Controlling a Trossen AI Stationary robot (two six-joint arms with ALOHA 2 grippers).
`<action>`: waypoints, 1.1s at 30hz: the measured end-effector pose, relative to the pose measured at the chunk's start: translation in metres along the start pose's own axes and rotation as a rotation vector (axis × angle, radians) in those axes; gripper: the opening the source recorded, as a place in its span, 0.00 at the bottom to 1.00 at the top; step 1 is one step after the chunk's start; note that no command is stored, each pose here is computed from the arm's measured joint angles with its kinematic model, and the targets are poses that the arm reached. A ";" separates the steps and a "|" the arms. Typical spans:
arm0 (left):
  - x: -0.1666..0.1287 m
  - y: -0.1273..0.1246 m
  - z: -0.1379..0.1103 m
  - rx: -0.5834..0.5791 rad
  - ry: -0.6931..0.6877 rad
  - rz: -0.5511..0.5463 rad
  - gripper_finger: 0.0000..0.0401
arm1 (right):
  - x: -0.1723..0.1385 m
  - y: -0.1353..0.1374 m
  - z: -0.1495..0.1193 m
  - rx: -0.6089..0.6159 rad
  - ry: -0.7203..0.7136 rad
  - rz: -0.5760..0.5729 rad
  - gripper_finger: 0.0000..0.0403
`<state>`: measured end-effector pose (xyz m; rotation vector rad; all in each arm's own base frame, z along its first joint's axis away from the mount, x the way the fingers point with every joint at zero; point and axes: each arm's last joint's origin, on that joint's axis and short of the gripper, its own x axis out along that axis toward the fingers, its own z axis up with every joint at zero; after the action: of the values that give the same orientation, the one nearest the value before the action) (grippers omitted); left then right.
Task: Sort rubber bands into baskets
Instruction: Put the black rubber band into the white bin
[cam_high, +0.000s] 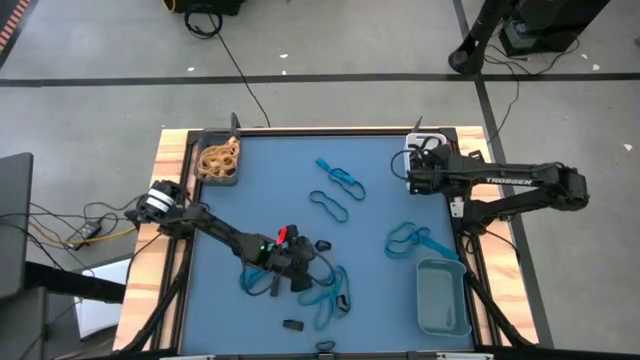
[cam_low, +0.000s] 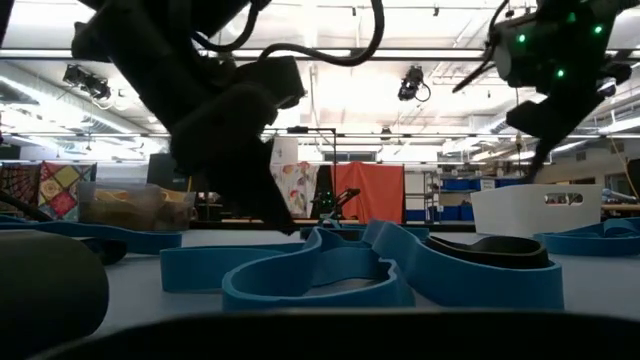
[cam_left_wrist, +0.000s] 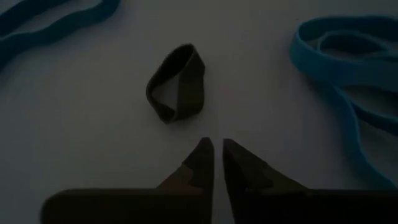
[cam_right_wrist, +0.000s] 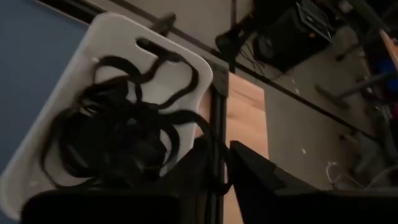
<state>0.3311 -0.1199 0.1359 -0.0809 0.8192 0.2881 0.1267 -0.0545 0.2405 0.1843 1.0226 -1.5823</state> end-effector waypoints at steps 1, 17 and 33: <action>0.000 0.000 0.001 -0.005 -0.007 -0.002 0.13 | 0.002 0.000 -0.001 0.004 0.006 -0.004 0.23; 0.006 0.010 0.006 -0.022 -0.007 0.021 0.29 | 0.003 0.016 0.004 -0.089 -0.021 0.125 0.70; 0.006 0.010 0.008 -0.006 -0.023 0.014 0.29 | 0.002 0.025 0.006 -0.021 0.037 0.219 0.66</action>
<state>0.3378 -0.1079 0.1373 -0.0777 0.7968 0.3044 0.1495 -0.0588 0.2303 0.3020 1.0113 -1.3735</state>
